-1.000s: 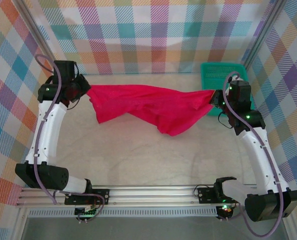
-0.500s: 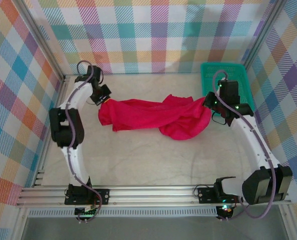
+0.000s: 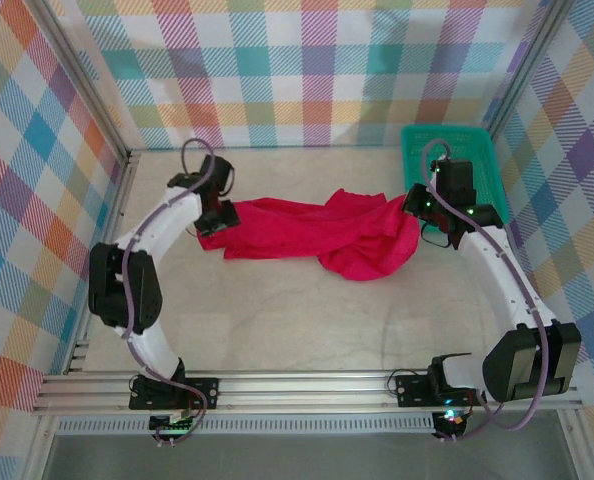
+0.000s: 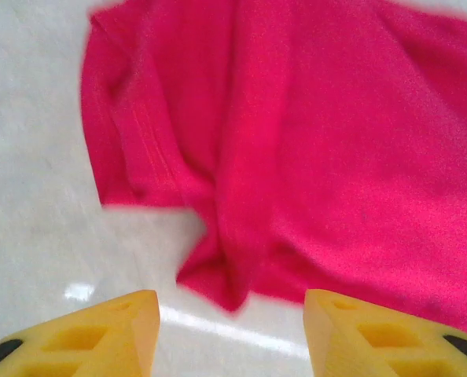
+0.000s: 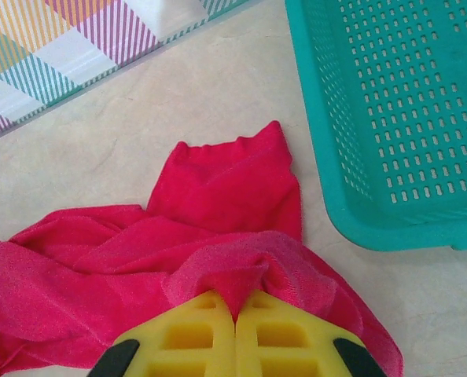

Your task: Fold the inside-out t-shirt

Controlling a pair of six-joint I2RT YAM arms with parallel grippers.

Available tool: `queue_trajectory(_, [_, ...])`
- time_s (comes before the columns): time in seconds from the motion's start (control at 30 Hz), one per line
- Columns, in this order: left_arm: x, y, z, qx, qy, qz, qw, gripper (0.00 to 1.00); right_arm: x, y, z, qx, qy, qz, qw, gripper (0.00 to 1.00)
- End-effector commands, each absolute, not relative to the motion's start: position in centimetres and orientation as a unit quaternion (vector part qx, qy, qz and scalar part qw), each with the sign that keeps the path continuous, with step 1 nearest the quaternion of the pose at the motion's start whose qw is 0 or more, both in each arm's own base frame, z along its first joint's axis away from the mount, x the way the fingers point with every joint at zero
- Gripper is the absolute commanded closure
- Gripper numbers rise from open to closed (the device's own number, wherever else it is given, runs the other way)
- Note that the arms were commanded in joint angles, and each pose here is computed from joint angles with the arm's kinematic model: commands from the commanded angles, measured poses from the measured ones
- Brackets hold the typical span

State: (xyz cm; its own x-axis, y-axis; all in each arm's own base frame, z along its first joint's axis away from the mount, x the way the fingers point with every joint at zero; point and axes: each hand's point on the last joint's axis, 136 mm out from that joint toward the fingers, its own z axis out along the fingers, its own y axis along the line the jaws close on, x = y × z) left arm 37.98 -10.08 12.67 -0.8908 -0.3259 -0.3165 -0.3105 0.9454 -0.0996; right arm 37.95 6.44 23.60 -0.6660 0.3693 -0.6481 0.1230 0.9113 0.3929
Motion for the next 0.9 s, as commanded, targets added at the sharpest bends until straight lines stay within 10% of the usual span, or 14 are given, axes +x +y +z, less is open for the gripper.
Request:
queue_trajectory(0.0, [35.0, -10.4, 10.0, -0.109, 0.981, 0.060, 0.146, 0.51, 38.2, 6.7, 23.7, 0.135, 0.894, 0.172, 0.391, 1.00])
queue_trajectory(0.87, [38.3, -10.2, 4.6, -0.051, 0.967, 0.200, 0.148, 0.64, 38.2, 7.3, 23.6, 0.134, 0.893, 0.190, 0.386, 1.00])
